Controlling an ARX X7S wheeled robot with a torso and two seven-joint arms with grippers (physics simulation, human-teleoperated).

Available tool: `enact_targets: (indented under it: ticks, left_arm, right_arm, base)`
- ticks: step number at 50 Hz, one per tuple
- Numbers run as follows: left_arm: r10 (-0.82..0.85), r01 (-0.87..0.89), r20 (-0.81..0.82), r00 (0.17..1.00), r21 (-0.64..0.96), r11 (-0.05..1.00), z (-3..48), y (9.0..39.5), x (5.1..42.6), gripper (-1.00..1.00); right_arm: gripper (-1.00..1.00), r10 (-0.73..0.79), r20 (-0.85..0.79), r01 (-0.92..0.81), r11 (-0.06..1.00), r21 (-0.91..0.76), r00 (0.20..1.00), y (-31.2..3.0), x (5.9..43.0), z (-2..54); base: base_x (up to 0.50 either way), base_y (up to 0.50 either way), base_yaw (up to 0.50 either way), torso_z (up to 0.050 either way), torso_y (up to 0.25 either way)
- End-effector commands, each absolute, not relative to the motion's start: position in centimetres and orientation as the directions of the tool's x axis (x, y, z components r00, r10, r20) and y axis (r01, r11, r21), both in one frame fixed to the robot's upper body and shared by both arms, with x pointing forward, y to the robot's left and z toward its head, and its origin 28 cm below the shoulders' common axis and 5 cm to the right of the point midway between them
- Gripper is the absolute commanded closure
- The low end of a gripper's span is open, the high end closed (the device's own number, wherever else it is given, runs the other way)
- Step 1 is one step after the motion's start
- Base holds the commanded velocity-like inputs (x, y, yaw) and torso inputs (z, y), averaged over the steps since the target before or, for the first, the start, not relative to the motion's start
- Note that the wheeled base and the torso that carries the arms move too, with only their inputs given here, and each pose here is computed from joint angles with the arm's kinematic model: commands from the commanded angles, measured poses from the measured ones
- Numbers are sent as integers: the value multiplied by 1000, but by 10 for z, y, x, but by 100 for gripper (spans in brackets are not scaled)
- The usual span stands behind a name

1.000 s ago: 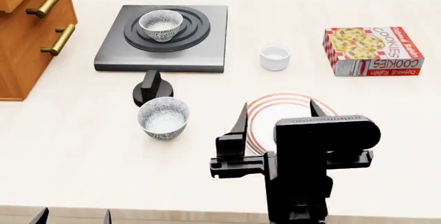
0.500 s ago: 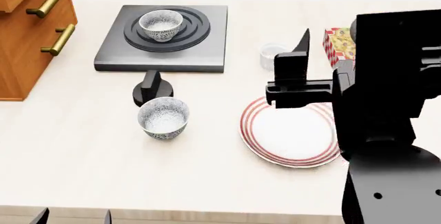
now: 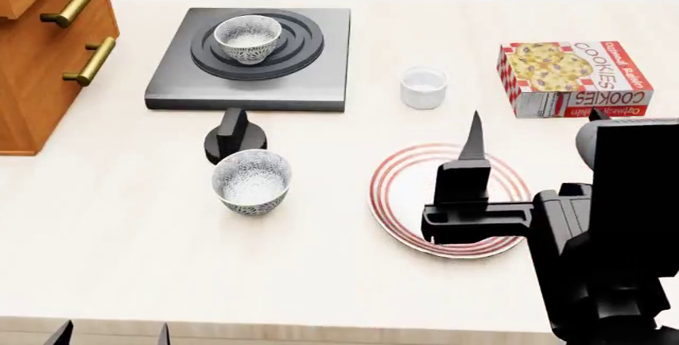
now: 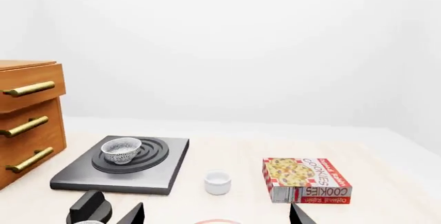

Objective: Pick the akita bowl on the stove and place it on the plate.

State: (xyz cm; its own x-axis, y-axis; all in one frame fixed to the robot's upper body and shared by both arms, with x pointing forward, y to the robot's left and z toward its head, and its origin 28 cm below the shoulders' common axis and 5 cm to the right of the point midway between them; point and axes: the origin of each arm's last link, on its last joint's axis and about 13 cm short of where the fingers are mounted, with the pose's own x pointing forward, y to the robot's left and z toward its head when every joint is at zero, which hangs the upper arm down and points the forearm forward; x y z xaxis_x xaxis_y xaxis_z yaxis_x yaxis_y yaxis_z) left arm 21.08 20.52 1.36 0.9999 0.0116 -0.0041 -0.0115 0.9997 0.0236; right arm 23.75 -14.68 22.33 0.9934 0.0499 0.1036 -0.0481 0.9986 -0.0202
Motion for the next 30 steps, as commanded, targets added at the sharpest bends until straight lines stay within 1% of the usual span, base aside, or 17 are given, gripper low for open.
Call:
enact_targets:
  ticks: [1, 14, 16, 19, 23, 27, 30]
  left_arm:
    - [14, -14, -4, 1000, 21, 1000, 14, 205, 211, -100]
    - [15, -15, 5, 1000, 28, 999, 15, 205, 211, -100]
    - [23, -23, 3, 1000, 3, 1000, 18, 206, 211, -100]
    - [6, -7, 21, 1000, 35, 999, 21, 206, 211, -100]
    - [34, -35, 35, 999, 41, 999, 29, 209, 215, -100]
    - [20, -23, 52, 998, 51, 998, 42, 208, 219, -100]
    - [19, -23, 84, 996, 38, 999, 61, 207, 229, -100]
  right_arm:
    - [-100, 68, 116, -66, 998, -14, 991, -147, 232, 220]
    - [-100, 58, 130, -57, 998, -14, 990, -148, 233, 219]
    - [-100, 57, 132, -56, 998, -15, 990, -148, 233, 219]
    - [-100, 56, 139, -54, 998, -17, 989, -148, 233, 219]
    - [-100, 56, 141, -55, 998, -17, 988, -148, 234, 217]
    - [-100, 53, 141, -51, 999, -13, 989, -148, 233, 218]
    - [-100, 49, 141, -47, 999, -12, 989, -149, 233, 218]
  base:
    - [0, 0, 0, 0, 0]
    - [0, 0, 0, 0, 0]
    - [0, 0, 0, 0, 0]
    - [0, 0, 0, 0, 0]
    - [0, 0, 0, 0, 0]
    - [0, 0, 0, 0, 0]
    - [0, 0, 0, 0, 0]
